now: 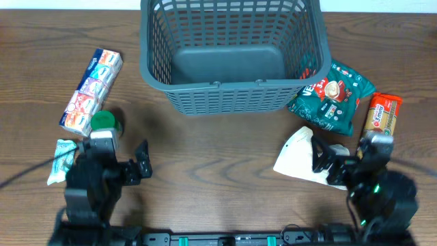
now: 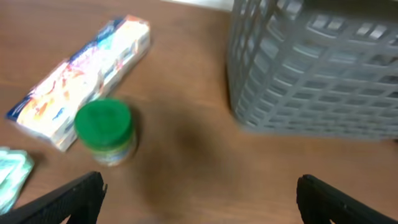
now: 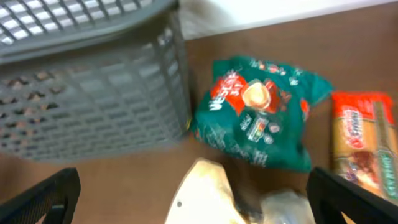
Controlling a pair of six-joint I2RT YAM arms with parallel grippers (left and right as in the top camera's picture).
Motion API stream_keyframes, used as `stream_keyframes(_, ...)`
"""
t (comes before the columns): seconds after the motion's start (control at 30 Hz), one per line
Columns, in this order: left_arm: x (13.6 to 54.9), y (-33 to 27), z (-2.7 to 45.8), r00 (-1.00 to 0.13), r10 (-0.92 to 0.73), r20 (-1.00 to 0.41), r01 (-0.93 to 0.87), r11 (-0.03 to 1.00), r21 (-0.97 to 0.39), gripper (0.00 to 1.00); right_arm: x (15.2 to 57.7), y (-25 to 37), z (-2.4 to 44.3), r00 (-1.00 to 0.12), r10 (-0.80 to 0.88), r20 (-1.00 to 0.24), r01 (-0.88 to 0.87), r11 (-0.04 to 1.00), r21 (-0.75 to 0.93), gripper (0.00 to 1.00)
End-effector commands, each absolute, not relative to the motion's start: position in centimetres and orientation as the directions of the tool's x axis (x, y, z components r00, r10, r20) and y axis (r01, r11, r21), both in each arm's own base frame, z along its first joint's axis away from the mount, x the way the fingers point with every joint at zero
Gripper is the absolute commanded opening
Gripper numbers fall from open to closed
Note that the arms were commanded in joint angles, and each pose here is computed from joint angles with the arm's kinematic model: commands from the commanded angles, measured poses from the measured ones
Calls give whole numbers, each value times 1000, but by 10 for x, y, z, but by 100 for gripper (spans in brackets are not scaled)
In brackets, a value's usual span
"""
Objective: Pack container
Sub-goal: 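Reach the right gripper to the green coffee bag and grasp it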
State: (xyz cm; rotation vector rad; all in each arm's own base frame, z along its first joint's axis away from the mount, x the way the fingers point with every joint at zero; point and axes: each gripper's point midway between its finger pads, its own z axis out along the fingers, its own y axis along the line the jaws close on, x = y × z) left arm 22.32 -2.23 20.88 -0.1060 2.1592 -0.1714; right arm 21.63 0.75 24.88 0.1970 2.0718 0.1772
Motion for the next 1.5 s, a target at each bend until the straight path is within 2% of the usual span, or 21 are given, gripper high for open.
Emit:
stream_keyframes(0.0,235,-22,220,-630,-86,-772,-3,994,-108,98,232,-7,266,-582,229,-780,149,973,175,99)
stream_keyframes(0.13,247,-23,220,-711,-66,-700,-8,996,-86,98,244,-31,276,-738,289,-610,265,955,133,99)
stream_keyframes(0.23,255,-23,218,-742,-63,-668,-12,997,-81,98,258,-50,287,-813,268,-517,256,962,96,99)
stream_keyframes(0.4,256,-23,206,-785,-59,-617,-17,997,-74,98,306,-73,311,-804,236,-545,150,969,198,99)
stream_keyframes(0.47,254,-23,204,-792,-58,-608,-18,997,-72,98,319,-83,311,-789,264,-554,147,958,246,99)
stream_keyframes(0.53,253,-23,204,-793,-56,-607,-17,997,-71,98,332,-84,305,-793,213,-572,50,957,287,99)
stream_keyframes(0.73,253,-23,204,-792,-39,-610,-3,998,-60,98,353,-96,254,-857,135,-498,-39,946,322,99)
stream_keyframes(0.97,253,-22,205,-791,-25,-612,5,999,-46,98,377,-102,181,-881,163,-443,-43,907,419,99)
stream_keyframes(1.2,253,-22,204,-791,-20,-611,8,999,-43,98,372,-112,117,-900,229,-372,33,885,464,99)
stream_keyframes(1.47,253,-22,204,-791,-21,-611,8,999,-44,99,363,-125,79,-896,276,-349,84,875,476,99)
